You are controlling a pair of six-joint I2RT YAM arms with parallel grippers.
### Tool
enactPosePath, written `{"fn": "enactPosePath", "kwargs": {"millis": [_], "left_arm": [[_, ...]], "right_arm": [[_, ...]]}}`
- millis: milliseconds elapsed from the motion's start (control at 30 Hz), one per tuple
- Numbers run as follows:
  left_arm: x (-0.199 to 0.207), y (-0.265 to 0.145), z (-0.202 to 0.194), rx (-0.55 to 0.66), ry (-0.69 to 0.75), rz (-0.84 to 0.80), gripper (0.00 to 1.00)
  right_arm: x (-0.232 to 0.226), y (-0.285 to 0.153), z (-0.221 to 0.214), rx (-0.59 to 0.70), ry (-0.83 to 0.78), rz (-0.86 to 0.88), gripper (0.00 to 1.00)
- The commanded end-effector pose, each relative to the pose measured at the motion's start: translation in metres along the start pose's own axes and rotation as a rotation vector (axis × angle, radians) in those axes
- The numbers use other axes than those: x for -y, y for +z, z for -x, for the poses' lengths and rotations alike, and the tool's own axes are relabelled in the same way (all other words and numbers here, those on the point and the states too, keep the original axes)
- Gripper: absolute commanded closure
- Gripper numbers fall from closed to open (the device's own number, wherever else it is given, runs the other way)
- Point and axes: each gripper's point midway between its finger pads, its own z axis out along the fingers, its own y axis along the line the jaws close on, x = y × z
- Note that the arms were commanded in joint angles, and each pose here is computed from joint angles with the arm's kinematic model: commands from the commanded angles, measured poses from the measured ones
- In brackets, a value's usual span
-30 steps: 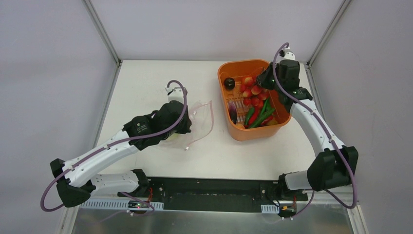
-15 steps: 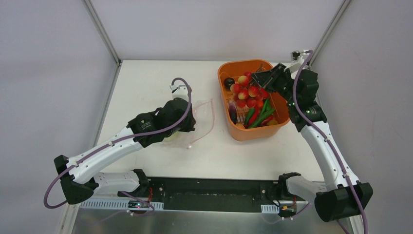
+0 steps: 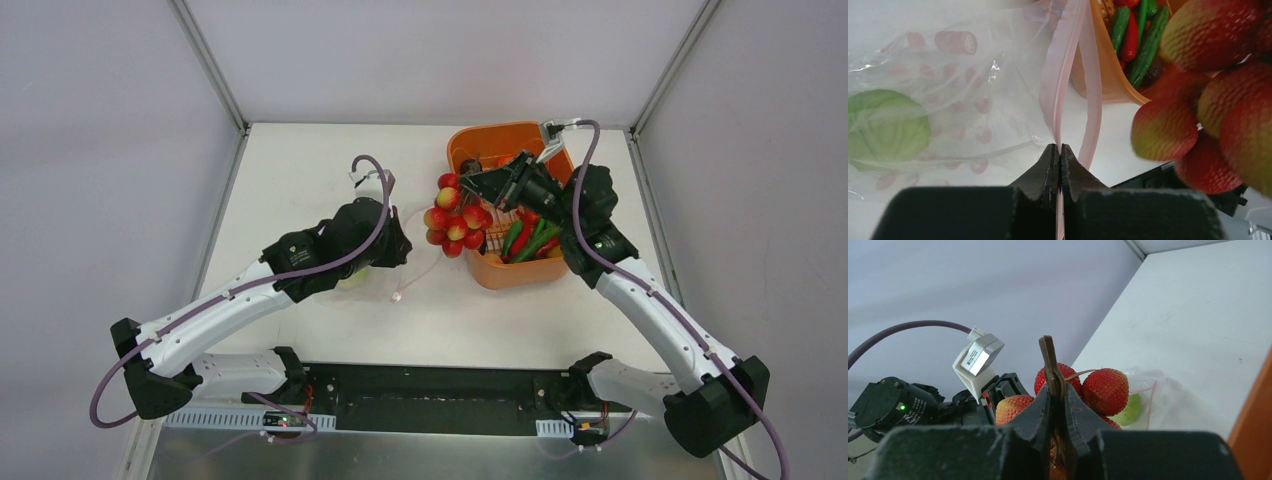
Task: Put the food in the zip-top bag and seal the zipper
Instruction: Place the fake fruit in the zipper food storage bag.
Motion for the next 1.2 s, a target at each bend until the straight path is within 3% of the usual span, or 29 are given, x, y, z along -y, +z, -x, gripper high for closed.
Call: {"fn": "enactPosePath", "kwargs": {"millis": [0, 233, 733, 900, 1033, 1167], "left_arm": [[0.019, -0.008, 0.02, 0.049, -0.076, -0.084, 1.0], [0.023, -0.01, 0.024, 0.072, -0.116, -0.105, 1.0], [0.006, -0.02, 0.039, 0.163, -0.155, -0.055, 1.0], [0.001, -0.021, 0.039, 0.172, -0.155, -0.036, 1.0], [-0.001, -0.021, 0.042, 0.18, -0.15, -0.024, 1.0], [-0.003, -0.022, 0.046, 0.186, -0.149, -0.014, 1.0]], "right_arm": [[-0.03, 0.009, 0.018, 0.157, 0.033, 0.105, 1.0], [-0.018, 0.035, -0.009, 0.188, 0.093, 0.086, 1.0], [0.031, 0.05, -0.025, 0.205, 0.023, -0.123, 1.0], [0.04, 0.047, -0.018, 0.237, -0.106, -0.21, 1.0], [0.022, 0.051, -0.037, 0.119, -0.223, -0.109, 1.0], [0.002, 0.046, -0.046, 0.112, -0.317, 0.014, 1.0]]}}
